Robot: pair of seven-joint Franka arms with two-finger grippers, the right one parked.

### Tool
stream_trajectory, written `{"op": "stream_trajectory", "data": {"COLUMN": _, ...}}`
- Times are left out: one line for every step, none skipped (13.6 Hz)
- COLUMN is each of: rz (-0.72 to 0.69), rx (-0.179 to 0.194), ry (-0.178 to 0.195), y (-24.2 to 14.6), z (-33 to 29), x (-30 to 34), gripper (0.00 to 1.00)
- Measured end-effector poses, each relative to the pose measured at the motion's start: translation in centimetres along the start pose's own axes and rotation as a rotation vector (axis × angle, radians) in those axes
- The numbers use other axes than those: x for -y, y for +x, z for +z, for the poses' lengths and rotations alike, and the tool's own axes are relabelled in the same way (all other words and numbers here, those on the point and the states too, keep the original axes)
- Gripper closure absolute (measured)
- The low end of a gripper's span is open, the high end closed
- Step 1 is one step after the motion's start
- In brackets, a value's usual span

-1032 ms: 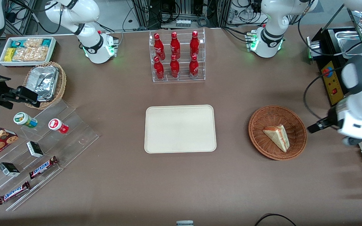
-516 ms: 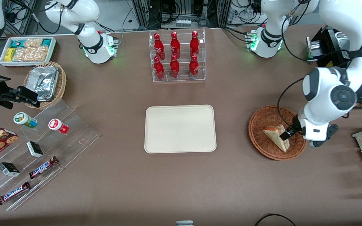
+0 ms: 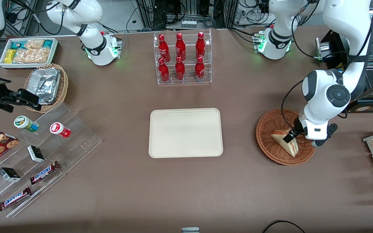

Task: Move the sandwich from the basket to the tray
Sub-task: 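Lower the open left gripper around the sandwich and close it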

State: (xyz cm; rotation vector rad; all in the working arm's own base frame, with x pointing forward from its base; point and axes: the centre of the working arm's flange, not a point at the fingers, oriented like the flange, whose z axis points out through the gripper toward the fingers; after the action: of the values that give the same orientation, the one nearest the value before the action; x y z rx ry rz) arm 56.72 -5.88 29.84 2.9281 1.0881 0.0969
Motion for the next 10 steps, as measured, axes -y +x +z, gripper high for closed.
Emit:
{"op": "stream_trajectory", "data": {"rz": -0.001, "rx": -0.002, "ry": -0.003, "y": -0.2, "z": 0.4, "x": 0.2, "gripper": 0.0}}
{"op": "stream_trajectory", "data": {"rz": 0.0, "rx": -0.001, "ry": -0.002, "y": -0.4, "z": 0.9, "x": 0.3, "gripper": 0.0}}
{"op": "stream_trajectory", "data": {"rz": 0.002, "rx": 0.0, "ry": -0.001, "y": -0.6, "z": 1.2, "x": 0.3, "gripper": 0.02}}
{"op": "stream_trajectory", "data": {"rz": 0.003, "rx": 0.003, "ry": 0.002, "y": -0.7, "z": 1.6, "x": 0.4, "gripper": 0.04}}
{"op": "stream_trajectory", "data": {"rz": 0.005, "rx": 0.007, "ry": 0.006, "y": -0.8, "z": 1.9, "x": 0.3, "gripper": 0.12}}
{"op": "stream_trajectory", "data": {"rz": 0.006, "rx": 0.008, "ry": 0.007, "y": -0.8, "z": 2.1, "x": 0.3, "gripper": 0.26}}
{"op": "stream_trajectory", "data": {"rz": 0.006, "rx": 0.007, "ry": 0.006, "y": -0.8, "z": 2.2, "x": 0.3, "gripper": 0.38}}
{"op": "stream_trajectory", "data": {"rz": 0.007, "rx": 0.005, "ry": 0.004, "y": -0.8, "z": 2.1, "x": 0.3, "gripper": 0.5}}
{"op": "stream_trajectory", "data": {"rz": 0.007, "rx": 0.004, "ry": 0.003, "y": -0.8, "z": 2.1, "x": 0.2, "gripper": 0.59}}
{"op": "stream_trajectory", "data": {"rz": 0.011, "rx": 0.0, "ry": 0.003, "y": -0.7, "z": 2.0, "x": 0.1, "gripper": 0.68}}
